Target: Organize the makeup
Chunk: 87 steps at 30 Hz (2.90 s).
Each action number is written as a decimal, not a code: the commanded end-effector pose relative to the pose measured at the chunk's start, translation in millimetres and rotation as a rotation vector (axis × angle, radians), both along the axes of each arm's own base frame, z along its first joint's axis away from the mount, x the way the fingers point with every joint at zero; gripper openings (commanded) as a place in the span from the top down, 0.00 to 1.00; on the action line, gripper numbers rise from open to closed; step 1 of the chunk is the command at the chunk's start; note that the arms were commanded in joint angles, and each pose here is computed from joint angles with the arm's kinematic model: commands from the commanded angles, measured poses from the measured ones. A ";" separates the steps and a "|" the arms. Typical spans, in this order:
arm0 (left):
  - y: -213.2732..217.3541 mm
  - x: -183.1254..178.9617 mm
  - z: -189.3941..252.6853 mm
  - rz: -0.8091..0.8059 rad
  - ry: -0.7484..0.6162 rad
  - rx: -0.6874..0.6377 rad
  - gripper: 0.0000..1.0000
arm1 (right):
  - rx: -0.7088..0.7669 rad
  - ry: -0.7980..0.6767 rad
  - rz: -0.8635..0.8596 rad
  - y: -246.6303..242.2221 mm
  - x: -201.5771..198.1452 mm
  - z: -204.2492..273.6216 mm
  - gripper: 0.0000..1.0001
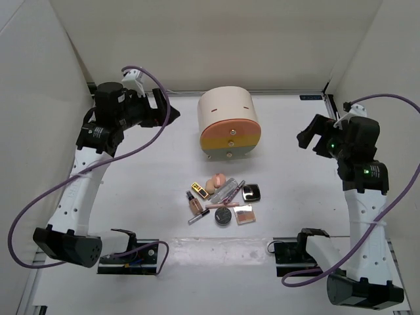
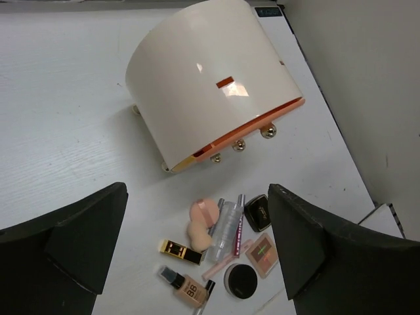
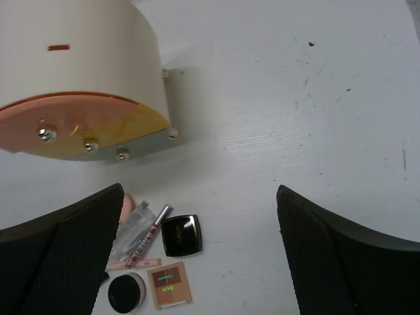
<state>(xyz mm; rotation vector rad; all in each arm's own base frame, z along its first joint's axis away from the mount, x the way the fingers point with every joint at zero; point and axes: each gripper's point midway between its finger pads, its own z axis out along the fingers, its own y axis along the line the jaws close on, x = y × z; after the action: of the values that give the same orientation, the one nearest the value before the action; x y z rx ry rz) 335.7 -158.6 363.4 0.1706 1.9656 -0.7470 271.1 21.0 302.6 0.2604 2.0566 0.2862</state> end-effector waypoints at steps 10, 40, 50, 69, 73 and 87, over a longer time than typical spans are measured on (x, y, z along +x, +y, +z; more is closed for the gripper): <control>-45.0 67.9 -43.7 -0.089 0.053 -0.018 0.02 | 0.187 -0.154 0.610 109.5 -19.0 16.6 0.01; -137.3 122.4 -102.9 -0.138 0.102 0.161 0.02 | -0.197 -0.097 0.319 239.2 100.2 -46.8 0.18; -150.3 119.4 -120.8 -0.167 0.135 0.135 0.02 | -0.133 -0.084 0.223 217.5 136.8 -49.2 0.43; -158.7 139.1 -145.4 -0.145 0.176 0.154 0.02 | -0.179 0.046 0.359 189.7 95.7 -73.0 1.00; -158.2 140.1 -147.2 -0.136 0.182 0.154 0.02 | -0.171 0.107 0.395 175.0 55.8 -86.0 1.00; -159.9 139.6 -142.9 -0.134 0.171 0.149 0.02 | -0.193 0.055 0.459 172.9 45.3 -72.0 0.55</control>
<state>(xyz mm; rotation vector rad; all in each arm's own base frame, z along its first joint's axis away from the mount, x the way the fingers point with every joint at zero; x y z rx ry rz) 485.6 -317.3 253.0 0.3167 2.0855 -0.7583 309.9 186.8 212.5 -0.2821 2.2207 0.3384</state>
